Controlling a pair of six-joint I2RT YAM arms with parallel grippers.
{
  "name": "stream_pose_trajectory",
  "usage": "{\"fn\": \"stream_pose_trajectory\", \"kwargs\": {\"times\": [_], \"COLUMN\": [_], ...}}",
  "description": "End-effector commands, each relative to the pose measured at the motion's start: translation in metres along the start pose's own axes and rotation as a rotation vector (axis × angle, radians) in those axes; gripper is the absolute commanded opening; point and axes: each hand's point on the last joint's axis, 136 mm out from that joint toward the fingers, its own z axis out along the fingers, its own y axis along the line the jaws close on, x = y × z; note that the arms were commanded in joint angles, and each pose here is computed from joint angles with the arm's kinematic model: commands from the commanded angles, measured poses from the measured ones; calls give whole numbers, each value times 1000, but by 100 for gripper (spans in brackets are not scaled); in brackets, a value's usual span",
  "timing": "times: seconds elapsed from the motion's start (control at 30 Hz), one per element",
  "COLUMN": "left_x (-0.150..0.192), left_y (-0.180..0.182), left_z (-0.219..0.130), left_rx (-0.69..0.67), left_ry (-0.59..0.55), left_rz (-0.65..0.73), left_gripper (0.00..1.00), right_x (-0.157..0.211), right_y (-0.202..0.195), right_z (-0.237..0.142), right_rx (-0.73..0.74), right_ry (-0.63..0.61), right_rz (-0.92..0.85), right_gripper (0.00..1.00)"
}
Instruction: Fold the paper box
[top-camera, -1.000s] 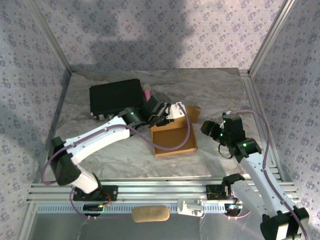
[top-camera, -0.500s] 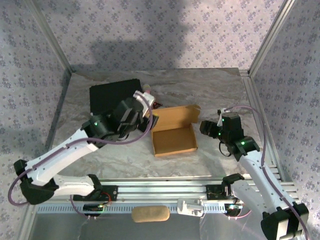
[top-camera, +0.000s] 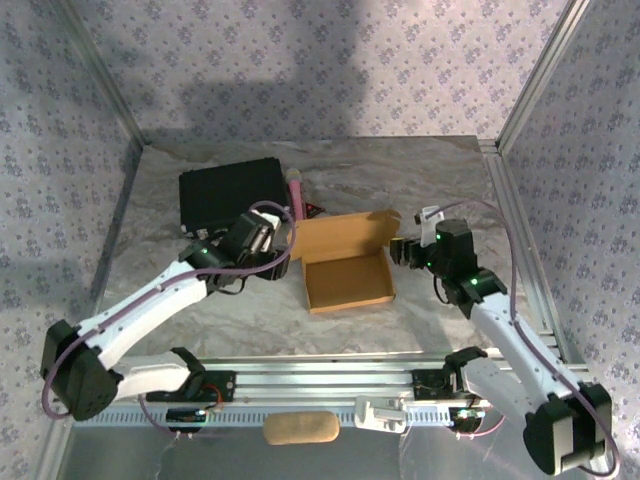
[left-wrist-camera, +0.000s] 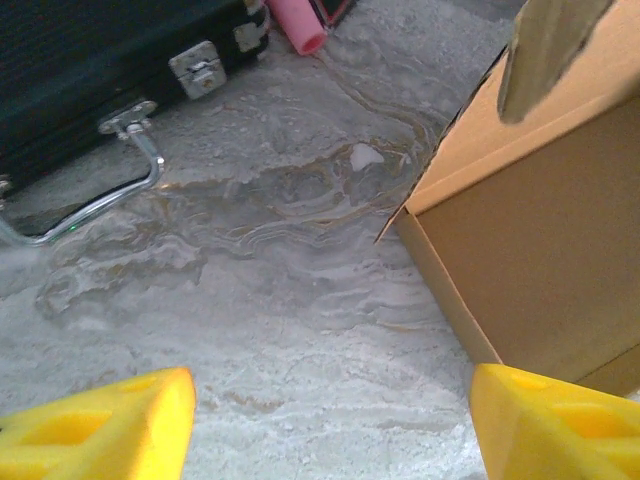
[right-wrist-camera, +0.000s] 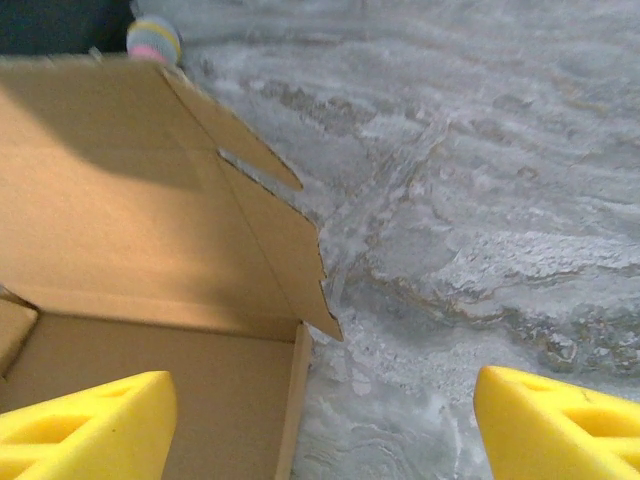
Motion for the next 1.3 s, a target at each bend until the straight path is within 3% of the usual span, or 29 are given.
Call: {"fn": "stream_pose_trajectory", "kwargs": {"times": [0.0, 0.27, 0.5, 0.77, 0.93, 1.27], "left_x": [-37, -52, -51, -54, -60, -64], "left_y": [-28, -27, -34, -36, -37, -43], "left_z": [2, 22, 31, 37, 35, 45], "left_rx": [113, 49, 69, 31, 6, -32], "left_ry": [-56, -43, -26, -21, -38, -39], "left_rz": [63, 87, 76, 65, 52, 0], "left_gripper": [71, 67, 56, 36, 23, 4], "right_x": [-16, -18, -18, -21, -17, -10], "right_y": [8, 1, 0, 15, 16, 26], "right_z": [9, 35, 50, 53, 50, 43], "right_rx": [-38, -32, -92, -174, -155, -125], "right_ry": [1, 39, 57, 50, 66, 77], "right_rz": [-89, -111, -93, -98, -109, -106], "right_gripper": [79, 78, 72, 54, 38, 20]}}
